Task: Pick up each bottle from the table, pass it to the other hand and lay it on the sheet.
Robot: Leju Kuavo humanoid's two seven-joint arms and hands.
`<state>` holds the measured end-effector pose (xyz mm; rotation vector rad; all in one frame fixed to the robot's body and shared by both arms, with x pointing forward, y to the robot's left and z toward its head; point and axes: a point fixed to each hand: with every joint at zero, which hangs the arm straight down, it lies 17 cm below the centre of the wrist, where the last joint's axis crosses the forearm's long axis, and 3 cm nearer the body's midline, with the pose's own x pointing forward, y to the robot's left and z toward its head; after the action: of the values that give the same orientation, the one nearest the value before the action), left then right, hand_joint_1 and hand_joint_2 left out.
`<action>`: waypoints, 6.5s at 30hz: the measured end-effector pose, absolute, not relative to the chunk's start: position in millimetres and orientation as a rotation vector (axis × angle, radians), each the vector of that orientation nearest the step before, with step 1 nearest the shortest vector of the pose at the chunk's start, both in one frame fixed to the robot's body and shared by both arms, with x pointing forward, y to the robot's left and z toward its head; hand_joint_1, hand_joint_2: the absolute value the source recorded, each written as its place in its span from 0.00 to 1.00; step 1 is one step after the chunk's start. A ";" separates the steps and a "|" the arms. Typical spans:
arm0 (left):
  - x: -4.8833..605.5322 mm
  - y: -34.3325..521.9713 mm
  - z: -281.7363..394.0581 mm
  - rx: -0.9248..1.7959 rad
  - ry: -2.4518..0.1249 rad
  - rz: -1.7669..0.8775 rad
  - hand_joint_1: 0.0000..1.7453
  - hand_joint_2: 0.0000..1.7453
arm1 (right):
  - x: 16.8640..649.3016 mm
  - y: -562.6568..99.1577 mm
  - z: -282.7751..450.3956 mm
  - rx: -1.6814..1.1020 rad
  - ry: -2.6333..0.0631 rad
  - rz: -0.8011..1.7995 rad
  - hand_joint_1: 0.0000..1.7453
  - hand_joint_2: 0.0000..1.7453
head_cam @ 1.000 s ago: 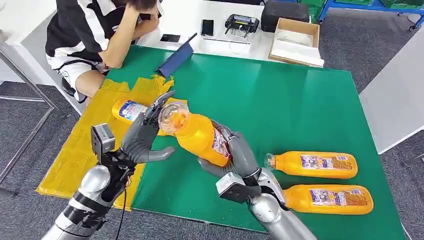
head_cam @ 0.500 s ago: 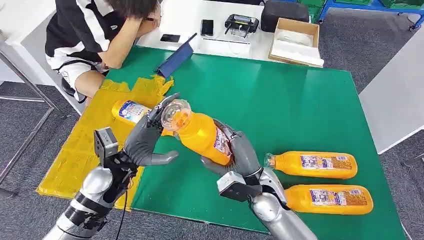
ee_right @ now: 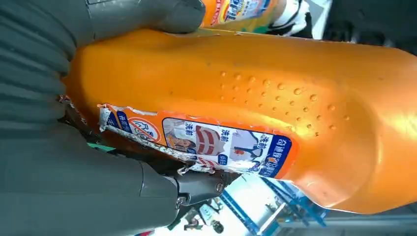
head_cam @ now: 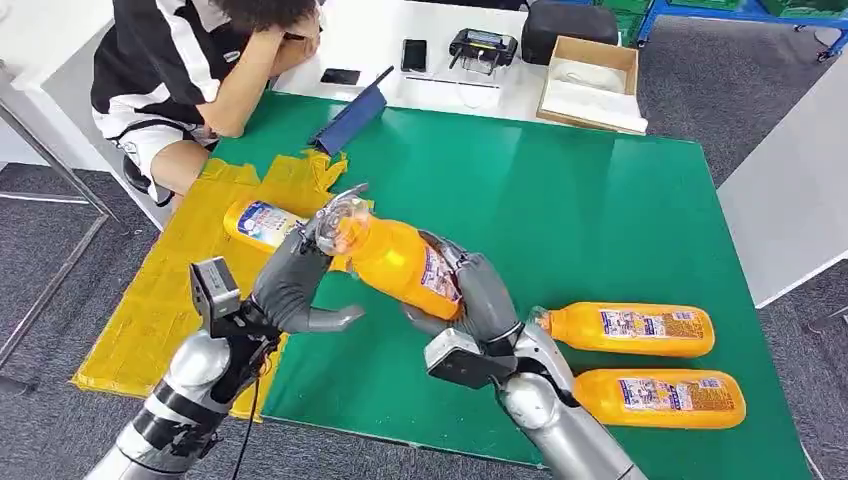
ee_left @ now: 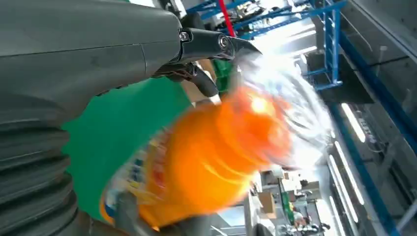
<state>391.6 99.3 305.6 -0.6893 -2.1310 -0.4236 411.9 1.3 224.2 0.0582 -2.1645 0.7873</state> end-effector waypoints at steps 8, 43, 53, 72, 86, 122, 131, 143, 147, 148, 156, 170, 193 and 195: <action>389.6 92.2 310.9 -0.708 -2.138 -0.441 0.00 1.00 | 417.5 10.2 217.2 0.044 -2.138 0.823 1.00 1.00; 401.2 46.9 308.0 -0.643 -2.146 -0.443 0.00 1.00 | 420.3 22.1 218.2 0.128 -2.118 0.775 1.00 1.00; 402.0 45.4 306.6 -0.643 -2.143 -0.449 0.00 1.00 | 420.0 22.4 217.9 0.131 -2.117 0.777 1.00 1.00; 405.7 43.5 308.1 -0.621 -2.166 -0.440 1.00 1.00 | 421.9 21.6 221.4 0.131 -2.133 0.763 1.00 1.00; 411.0 34.4 314.3 -0.597 -2.227 -0.439 1.00 1.00 | 427.3 28.5 227.8 0.104 -2.128 0.732 1.00 1.00; 510.8 162.0 272.9 0.880 -2.131 -1.027 1.00 1.00 | 410.3 -168.7 284.3 -0.460 -2.299 0.282 0.00 1.00; 560.2 161.0 180.3 1.186 -1.755 -1.463 1.00 1.00 | 400.4 -175.9 306.1 -0.671 -2.303 0.540 0.00 1.00; 563.9 203.8 80.2 1.105 -1.408 -1.521 1.00 1.00 | 388.3 -196.4 306.7 -0.762 -2.280 0.599 0.00 1.00; 565.1 215.1 70.1 1.074 -1.359 -1.468 0.00 1.00 | 389.1 -198.4 302.2 -0.779 -2.257 0.622 0.00 1.00; 564.6 216.6 68.1 1.065 -1.356 -1.459 0.00 1.00 | 389.6 -199.1 301.3 -0.783 -2.251 0.625 0.00 1.00; 564.1 221.0 65.7 1.034 -1.366 -1.406 0.00 1.00 | 394.1 -203.5 293.8 -0.793 -2.208 0.669 0.00 1.00; 545.9 203.3 83.2 0.876 -1.610 -1.205 0.00 1.00 | 417.6 -198.5 235.4 -0.627 -2.004 0.959 0.00 1.00; 457.1 225.6 279.0 0.586 -2.273 -0.496 0.00 1.00 | 409.0 -319.1 135.8 -0.690 -1.583 1.172 0.00 1.00; 452.4 222.3 279.0 0.543 -2.276 -0.494 0.00 1.00 | 405.3 -330.8 129.0 -0.697 -1.543 1.172 0.00 1.00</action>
<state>452.4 222.3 279.0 0.5432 -2.2756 -0.4939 405.3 -330.8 129.0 -0.6975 -1.5427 1.1722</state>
